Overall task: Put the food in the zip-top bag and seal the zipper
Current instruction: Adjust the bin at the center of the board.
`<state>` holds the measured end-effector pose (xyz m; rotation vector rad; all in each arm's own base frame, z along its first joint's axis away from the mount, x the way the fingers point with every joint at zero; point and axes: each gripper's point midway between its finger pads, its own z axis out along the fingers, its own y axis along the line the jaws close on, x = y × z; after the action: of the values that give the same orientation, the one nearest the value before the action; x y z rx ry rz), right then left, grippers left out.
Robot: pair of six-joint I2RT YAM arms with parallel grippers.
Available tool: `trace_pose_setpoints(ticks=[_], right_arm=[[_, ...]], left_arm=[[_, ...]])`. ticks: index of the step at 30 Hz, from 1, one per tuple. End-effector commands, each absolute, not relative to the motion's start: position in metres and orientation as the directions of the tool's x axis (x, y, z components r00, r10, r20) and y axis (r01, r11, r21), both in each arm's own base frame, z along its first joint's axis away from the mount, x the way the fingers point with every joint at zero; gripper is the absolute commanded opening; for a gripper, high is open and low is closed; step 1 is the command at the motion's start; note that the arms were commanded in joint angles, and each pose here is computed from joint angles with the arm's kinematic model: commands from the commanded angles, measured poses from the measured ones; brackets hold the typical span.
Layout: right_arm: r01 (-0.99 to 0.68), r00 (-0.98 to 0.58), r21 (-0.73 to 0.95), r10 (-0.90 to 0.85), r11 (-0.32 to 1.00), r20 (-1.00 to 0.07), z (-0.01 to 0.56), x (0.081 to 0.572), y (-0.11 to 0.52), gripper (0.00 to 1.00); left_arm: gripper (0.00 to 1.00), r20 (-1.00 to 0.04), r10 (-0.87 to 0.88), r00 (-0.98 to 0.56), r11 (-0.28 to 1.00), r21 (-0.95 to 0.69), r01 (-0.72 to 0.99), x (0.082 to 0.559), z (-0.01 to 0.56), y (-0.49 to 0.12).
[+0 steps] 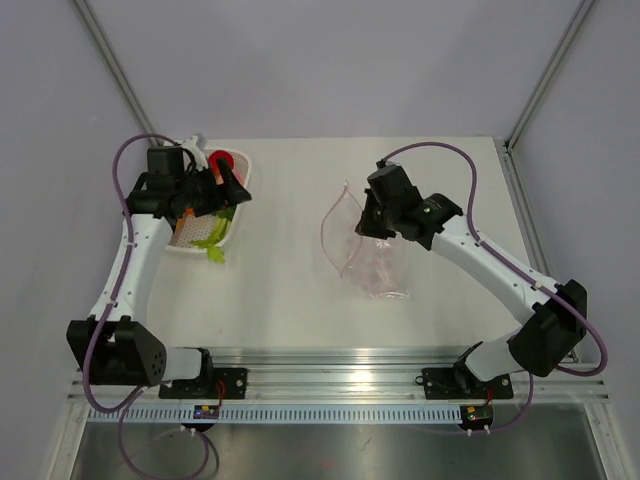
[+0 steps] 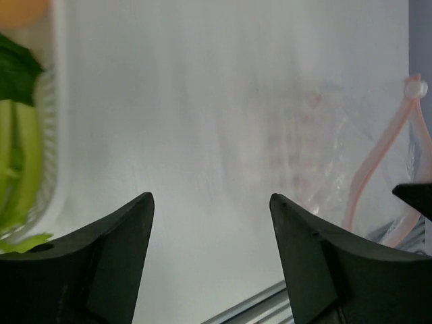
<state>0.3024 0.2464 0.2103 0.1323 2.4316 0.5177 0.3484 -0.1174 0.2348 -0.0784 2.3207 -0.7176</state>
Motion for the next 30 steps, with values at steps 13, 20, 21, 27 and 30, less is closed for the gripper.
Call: trace_pose_setpoints(ticks=[13, 20, 21, 27, 30], right_arm=[[-0.175, -0.77, 0.456, 0.168, 0.873, -0.616, 0.22, 0.303, 0.268, 0.0], [-0.206, -0.776, 0.438, 0.126, 0.875, -0.617, 0.211, 0.307, 0.274, 0.0], [-0.205, -0.78, 0.433, 0.12, 0.878, -0.614, 0.208, 0.308, 0.275, 0.0], [-0.228, -0.797, 0.427, 0.084, 0.875, -0.598, 0.199, 0.307, 0.28, 0.0], [-0.224, -0.802, 0.42, 0.078, 0.88, -0.592, 0.194, 0.308, 0.28, 0.0]], left_arm=[[0.67, -0.765, -0.158, -0.624, 0.927, 0.103, -0.36, 0.38, 0.249, 0.086], [0.68, -0.768, -0.024, -0.64, 0.925, 0.226, -0.306, 0.394, 0.235, 0.1], [0.69, -0.763, -0.026, -0.646, 0.912, 0.248, -0.328, 0.392, 0.233, 0.106], [0.7, -0.72, -0.013, -0.694, 0.906, 0.285, -0.313, 0.398, 0.207, 0.114], [0.7, -0.709, -0.011, -0.705, 0.924, 0.263, -0.278, 0.402, 0.19, 0.111]])
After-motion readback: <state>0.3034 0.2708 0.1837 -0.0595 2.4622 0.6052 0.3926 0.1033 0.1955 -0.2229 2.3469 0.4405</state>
